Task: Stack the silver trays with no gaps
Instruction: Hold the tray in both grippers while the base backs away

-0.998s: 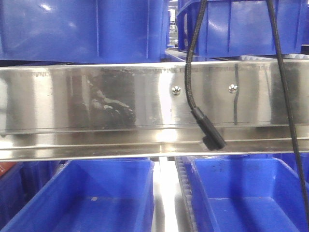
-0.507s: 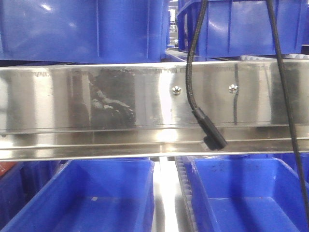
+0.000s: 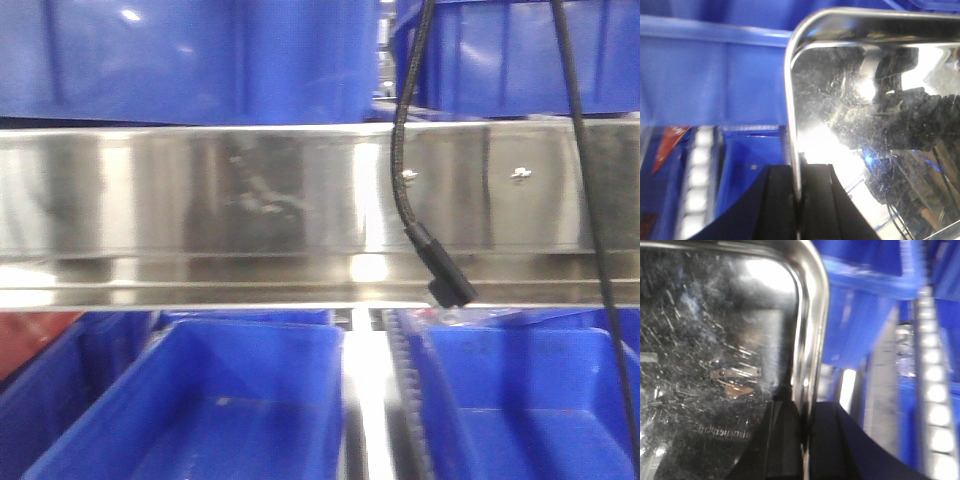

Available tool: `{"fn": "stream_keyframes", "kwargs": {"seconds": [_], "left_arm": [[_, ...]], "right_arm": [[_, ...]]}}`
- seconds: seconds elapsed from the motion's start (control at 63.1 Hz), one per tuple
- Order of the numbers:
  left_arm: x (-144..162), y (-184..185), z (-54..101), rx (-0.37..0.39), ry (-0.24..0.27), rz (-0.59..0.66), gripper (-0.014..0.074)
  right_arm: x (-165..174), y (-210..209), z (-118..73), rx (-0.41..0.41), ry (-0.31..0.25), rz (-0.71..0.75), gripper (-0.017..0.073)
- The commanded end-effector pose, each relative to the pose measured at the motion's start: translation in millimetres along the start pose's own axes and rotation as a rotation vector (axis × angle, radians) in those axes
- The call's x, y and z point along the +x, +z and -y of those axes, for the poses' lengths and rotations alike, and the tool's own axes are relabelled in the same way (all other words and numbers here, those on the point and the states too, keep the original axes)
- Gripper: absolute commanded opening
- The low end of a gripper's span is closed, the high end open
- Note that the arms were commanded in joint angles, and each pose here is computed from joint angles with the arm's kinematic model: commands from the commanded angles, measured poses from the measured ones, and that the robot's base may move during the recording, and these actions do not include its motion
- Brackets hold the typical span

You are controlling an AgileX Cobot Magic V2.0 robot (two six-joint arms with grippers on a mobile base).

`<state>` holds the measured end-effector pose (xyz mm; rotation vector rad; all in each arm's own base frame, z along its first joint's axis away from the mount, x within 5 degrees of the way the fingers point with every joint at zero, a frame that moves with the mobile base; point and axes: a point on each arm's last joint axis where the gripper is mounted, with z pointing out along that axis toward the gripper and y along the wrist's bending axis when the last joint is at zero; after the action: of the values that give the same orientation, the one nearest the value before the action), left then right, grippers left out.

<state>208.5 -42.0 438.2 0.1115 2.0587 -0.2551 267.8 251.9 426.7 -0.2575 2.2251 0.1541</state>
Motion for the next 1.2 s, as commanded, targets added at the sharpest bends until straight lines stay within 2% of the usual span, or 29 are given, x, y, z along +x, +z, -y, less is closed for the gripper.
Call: {"fn": "stream_keyframes", "kwargs": {"seconds": [0.0,0.38,1.189], "left_arm": [[-5.7,-5.7,11.2,0.085,-0.045,0.059,-0.0017],[-11.4,-6.2,11.0,0.084,-0.047,0.122,-0.0017],[-11.4,-6.2,11.0,0.084,-0.047,0.122,-0.0017]], "right_arm": [[-7.1,-6.5,-9.4,-0.084,-0.011,0.075,-0.0078],[-7.1,-6.5,-9.4,-0.084,-0.011,0.075,-0.0078],[-7.2,-6.5,-9.5,-0.085,-0.011,0.076,-0.0078]]}}
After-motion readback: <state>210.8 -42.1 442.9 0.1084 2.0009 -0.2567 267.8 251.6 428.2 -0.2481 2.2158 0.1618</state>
